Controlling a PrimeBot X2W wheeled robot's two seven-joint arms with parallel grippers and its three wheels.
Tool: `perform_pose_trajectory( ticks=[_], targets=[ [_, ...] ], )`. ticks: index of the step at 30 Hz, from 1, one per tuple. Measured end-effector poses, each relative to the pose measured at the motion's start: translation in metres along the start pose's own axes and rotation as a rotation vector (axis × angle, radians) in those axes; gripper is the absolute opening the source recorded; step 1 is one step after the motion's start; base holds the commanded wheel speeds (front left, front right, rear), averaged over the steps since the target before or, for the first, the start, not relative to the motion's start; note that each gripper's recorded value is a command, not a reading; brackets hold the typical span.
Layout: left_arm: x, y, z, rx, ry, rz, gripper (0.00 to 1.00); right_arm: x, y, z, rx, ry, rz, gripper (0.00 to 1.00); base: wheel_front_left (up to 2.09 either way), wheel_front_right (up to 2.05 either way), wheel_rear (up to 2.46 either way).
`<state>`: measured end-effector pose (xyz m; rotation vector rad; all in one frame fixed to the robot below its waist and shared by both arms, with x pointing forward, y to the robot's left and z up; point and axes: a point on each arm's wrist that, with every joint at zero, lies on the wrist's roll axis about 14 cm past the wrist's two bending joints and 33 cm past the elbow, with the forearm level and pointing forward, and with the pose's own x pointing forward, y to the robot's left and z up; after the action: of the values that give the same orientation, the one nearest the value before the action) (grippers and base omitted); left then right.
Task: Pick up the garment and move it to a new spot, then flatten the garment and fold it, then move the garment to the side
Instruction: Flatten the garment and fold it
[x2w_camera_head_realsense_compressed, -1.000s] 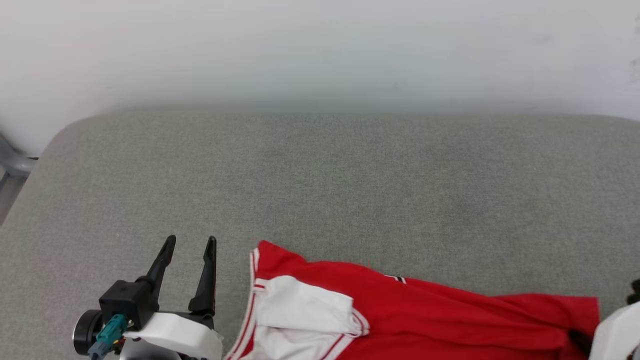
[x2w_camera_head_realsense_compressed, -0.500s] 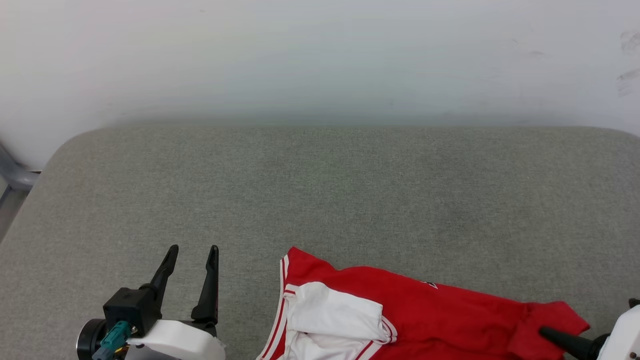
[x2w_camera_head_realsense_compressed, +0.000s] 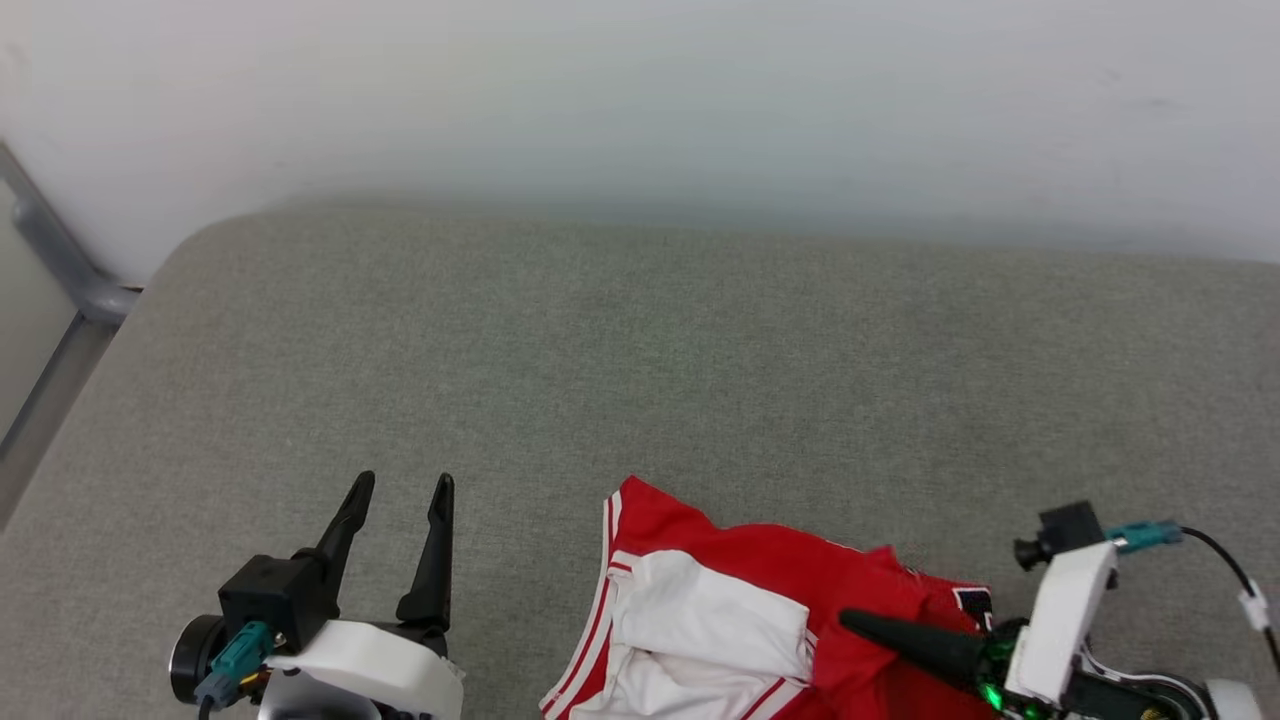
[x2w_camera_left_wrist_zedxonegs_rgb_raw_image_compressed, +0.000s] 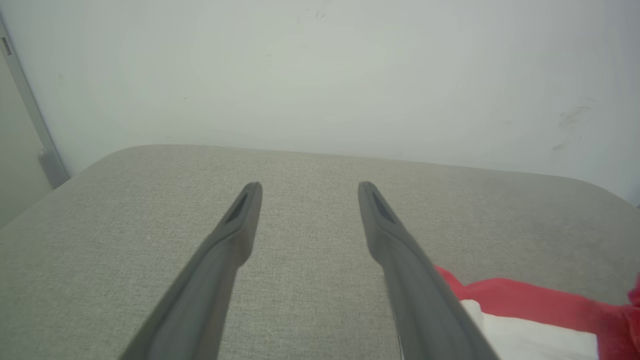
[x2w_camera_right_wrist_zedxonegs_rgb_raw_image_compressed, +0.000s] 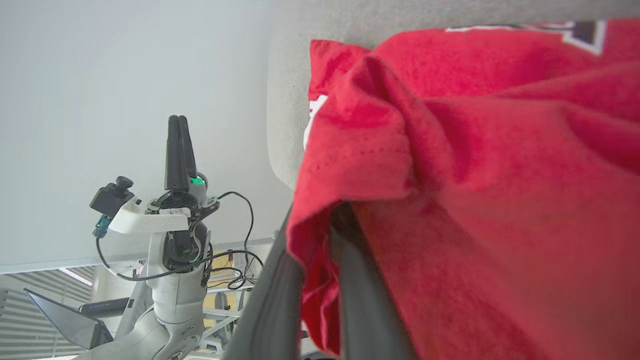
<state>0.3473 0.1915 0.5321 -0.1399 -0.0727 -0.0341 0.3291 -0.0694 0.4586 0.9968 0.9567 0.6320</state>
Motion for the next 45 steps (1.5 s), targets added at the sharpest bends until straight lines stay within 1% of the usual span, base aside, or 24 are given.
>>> perform_pose_trajectory(
  ticks=[2, 8, 10, 15, 16, 17, 19, 22, 26, 29, 31, 33, 35, 37, 38, 44, 45],
  targets=[
    [0.002, 0.002, -0.002, -0.002, 0.007, 0.005, 1.0, 0.018, 0.011, -0.005, -0.011, 0.047, 0.037, 0.0, 0.0, 0.0, 0.0],
    [0.014, 0.006, -0.011, -0.012, 0.024, 0.019, 1.0, 0.066, 0.033, -0.022, -0.071, 0.164, 0.092, 0.0, 0.0, 0.0, 0.0],
    [0.018, 0.007, -0.015, -0.016, 0.031, 0.021, 1.0, 0.079, 0.035, -0.028, -0.092, 0.199, 0.091, 0.0, 0.0, 0.0, 0.0],
    [0.029, 0.006, -0.029, -0.032, 0.062, 0.019, 1.0, 0.105, 0.032, -0.039, -0.087, 0.246, 0.094, 0.0, 0.0, 0.0, 0.0],
    [0.031, 0.007, -0.032, -0.035, 0.068, 0.021, 1.0, 0.109, 0.03, -0.042, -0.084, 0.252, 0.09, 0.16, 0.0, 0.0, 0.0],
    [0.033, 0.007, -0.034, -0.038, 0.072, 0.021, 1.0, 0.113, 0.028, -0.044, -0.082, 0.258, 0.085, 0.31, 0.0, 0.0, 0.0],
    [0.035, 0.007, -0.039, -0.04, 0.085, 0.019, 1.0, 0.117, 0.024, -0.048, -0.083, 0.27, 0.076, 1.0, 0.0, 0.0, 0.0],
    [0.038, 0.007, -0.041, -0.037, 0.085, 0.015, 1.0, 0.12, 0.026, -0.047, -0.097, 0.258, 0.078, 1.0, 0.0, 0.0, 0.0],
    [0.041, 0.006, -0.036, -0.029, 0.069, 0.007, 1.0, 0.118, 0.038, -0.042, -0.161, 0.218, 0.092, 1.0, 0.0, 0.0, 0.0],
    [0.039, 0.004, -0.035, -0.024, 0.066, -0.001, 1.0, 0.113, 0.056, -0.032, -0.24, 0.153, 0.118, 1.0, 0.0, 0.0, 0.0],
    [0.038, 0.002, -0.035, -0.024, 0.065, -0.006, 1.0, 0.108, 0.065, -0.022, -0.321, 0.087, 0.116, 1.0, 0.0, 0.0, 0.0],
    [0.04, 0.0, -0.033, -0.024, 0.056, -0.015, 1.0, 0.099, 0.069, -0.004, -0.416, -0.011, 0.094, 1.0, 0.0, 0.0, 0.0],
    [0.041, -0.004, -0.031, -0.024, 0.049, -0.025, 1.0, 0.087, 0.064, 0.015, -0.51, -0.111, 0.04, 1.0, 0.0, 0.0, 0.0],
    [0.04, -0.008, -0.03, -0.024, 0.048, -0.038, 1.0, 0.071, 0.054, 0.039, -0.623, -0.216, -0.044, 1.0, 0.0, 0.0, 0.0],
    [0.04, -0.01, -0.03, -0.026, 0.046, -0.045, 1.0, 0.062, 0.05, 0.05, -0.658, -0.271, -0.08, 1.0, 0.0, 0.0, 0.0],
    [0.04, -0.015, -0.025, -0.018, 0.034, -0.06, 1.0, -0.001, 0.023, 0.099, -0.808, -0.549, -0.293, 1.0, 0.0, 0.0, 0.0],
    [0.039, -0.016, -0.025, -0.018, 0.034, -0.062, 1.0, -0.012, 0.021, 0.106, -0.819, -0.593, -0.321, 1.0, 0.0, 0.0, 0.0]
  ],
)
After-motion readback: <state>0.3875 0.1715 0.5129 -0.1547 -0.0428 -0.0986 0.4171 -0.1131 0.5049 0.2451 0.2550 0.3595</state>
